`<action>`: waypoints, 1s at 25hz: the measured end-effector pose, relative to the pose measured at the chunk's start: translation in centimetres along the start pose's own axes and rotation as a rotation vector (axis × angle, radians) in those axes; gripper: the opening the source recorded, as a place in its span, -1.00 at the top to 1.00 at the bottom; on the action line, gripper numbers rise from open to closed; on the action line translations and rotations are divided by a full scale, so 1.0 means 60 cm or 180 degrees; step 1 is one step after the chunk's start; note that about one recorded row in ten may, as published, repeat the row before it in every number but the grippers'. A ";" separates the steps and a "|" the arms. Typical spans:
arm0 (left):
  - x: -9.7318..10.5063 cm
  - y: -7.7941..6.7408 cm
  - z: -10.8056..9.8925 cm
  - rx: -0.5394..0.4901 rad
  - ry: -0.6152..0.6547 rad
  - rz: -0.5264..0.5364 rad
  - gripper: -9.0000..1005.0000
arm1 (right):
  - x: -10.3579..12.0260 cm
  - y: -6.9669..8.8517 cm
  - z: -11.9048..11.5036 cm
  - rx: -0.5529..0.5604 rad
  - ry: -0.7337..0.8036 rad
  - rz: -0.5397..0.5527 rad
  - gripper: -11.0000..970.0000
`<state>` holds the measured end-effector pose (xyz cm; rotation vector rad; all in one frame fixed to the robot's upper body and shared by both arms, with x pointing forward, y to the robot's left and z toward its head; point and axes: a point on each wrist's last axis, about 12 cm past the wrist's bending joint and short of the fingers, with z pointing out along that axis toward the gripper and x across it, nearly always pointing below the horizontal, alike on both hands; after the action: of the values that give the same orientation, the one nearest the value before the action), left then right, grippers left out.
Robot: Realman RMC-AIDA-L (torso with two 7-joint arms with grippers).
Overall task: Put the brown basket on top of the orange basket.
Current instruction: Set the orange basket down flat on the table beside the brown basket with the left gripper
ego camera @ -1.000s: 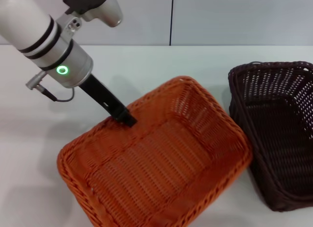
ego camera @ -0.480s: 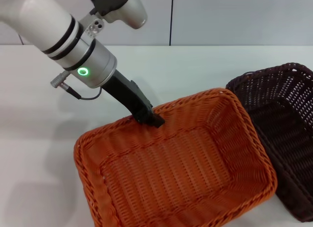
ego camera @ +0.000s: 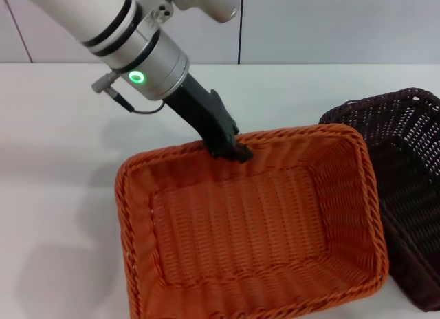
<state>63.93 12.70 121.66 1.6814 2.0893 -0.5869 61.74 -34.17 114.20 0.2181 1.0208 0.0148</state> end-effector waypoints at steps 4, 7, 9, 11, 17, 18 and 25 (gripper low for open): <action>-0.017 -0.004 -0.013 -0.0004 0.0013 0.0203 0.65 | 0.001 0.001 -0.002 0.0003 0.0012 0.0006 -0.28; -0.020 -0.005 -0.016 -0.0010 0.0011 0.0245 0.65 | 0.002 0.001 -0.002 0.0005 0.0018 0.0005 -0.28; -0.032 -0.010 -0.027 0.0000 0.0025 0.0367 0.65 | 0.002 0.001 -0.002 0.0006 0.0020 0.0004 -0.28; -0.037 -0.011 -0.031 -0.0012 0.0025 0.0419 0.65 | 0.002 0.000 -0.003 0.0009 0.0023 0.0002 -0.28; -0.047 -0.012 -0.034 -0.0046 0.0001 0.0519 0.65 | 0.003 0.000 -0.005 0.0013 0.0031 0.0004 -0.28; -0.048 -0.012 -0.033 -0.0046 0.0016 0.0528 0.65 | 0.003 0.000 -0.005 0.0014 0.0031 0.0003 -0.28; -0.047 -0.011 -0.020 -0.0116 0.0248 0.0616 0.65 | 0.004 -0.002 -0.007 0.0028 0.0050 -0.0002 -0.28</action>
<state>63.80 10.96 124.24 1.8855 1.9463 -0.4266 61.49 -34.19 113.73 0.2261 1.0367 0.0116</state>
